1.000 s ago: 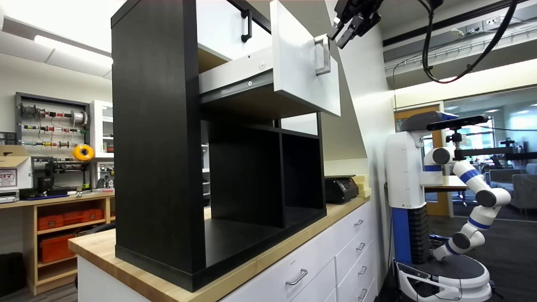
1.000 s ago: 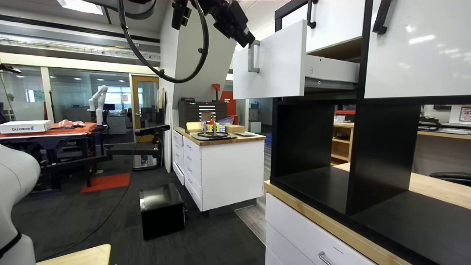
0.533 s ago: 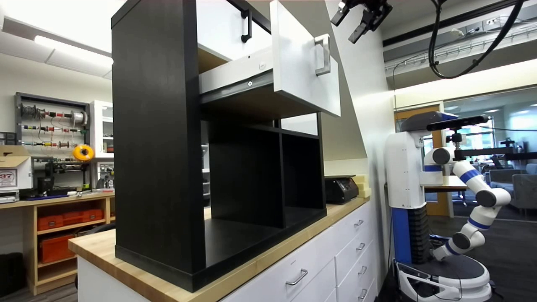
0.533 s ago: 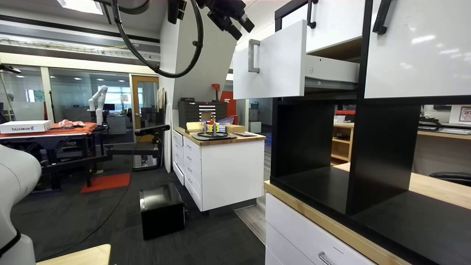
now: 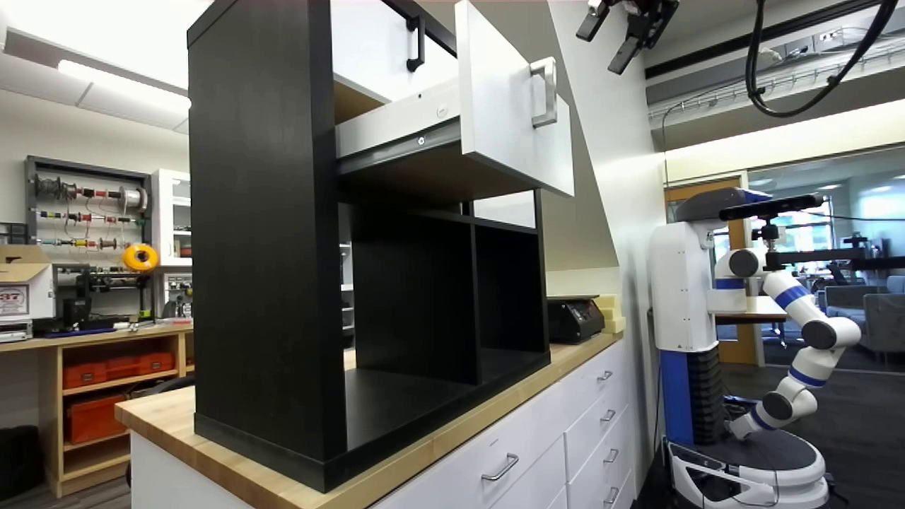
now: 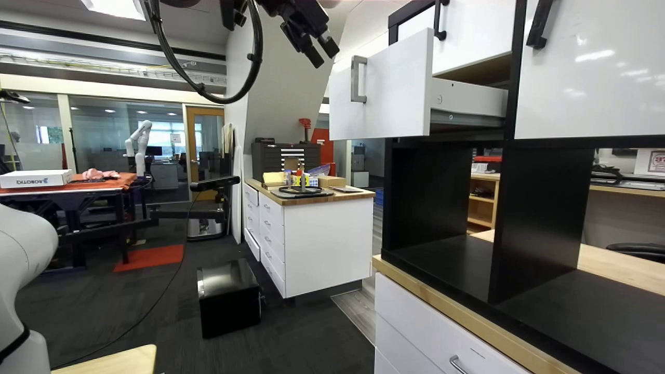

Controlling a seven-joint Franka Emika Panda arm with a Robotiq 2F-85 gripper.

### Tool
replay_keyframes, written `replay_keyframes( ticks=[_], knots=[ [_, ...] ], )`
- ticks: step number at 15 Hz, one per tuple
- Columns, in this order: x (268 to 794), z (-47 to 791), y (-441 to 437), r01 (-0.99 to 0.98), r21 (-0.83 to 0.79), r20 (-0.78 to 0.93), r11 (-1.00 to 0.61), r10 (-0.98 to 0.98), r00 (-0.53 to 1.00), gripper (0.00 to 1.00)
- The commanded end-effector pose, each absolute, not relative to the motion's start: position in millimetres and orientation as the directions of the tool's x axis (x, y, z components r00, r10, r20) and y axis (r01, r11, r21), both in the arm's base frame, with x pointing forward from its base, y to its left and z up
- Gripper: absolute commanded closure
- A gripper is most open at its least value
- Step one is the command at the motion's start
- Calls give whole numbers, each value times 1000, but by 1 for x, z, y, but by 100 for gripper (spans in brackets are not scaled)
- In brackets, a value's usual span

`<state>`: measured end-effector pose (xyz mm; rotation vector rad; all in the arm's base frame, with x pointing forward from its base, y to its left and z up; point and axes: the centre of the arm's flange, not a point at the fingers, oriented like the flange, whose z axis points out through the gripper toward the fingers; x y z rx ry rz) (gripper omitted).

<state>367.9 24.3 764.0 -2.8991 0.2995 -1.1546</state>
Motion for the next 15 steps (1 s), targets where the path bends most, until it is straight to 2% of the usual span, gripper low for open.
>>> replay_keyframes(
  ticks=[1, 5, 15],
  knots=[
    [365, 783, 28, -172, -47, 613, -984, -165, 773, 0],
    [364, 785, 28, -183, -31, 555, -983, -169, 814, 0],
    [364, 775, 28, -188, -41, 569, -981, -177, 803, 0]
  ],
)
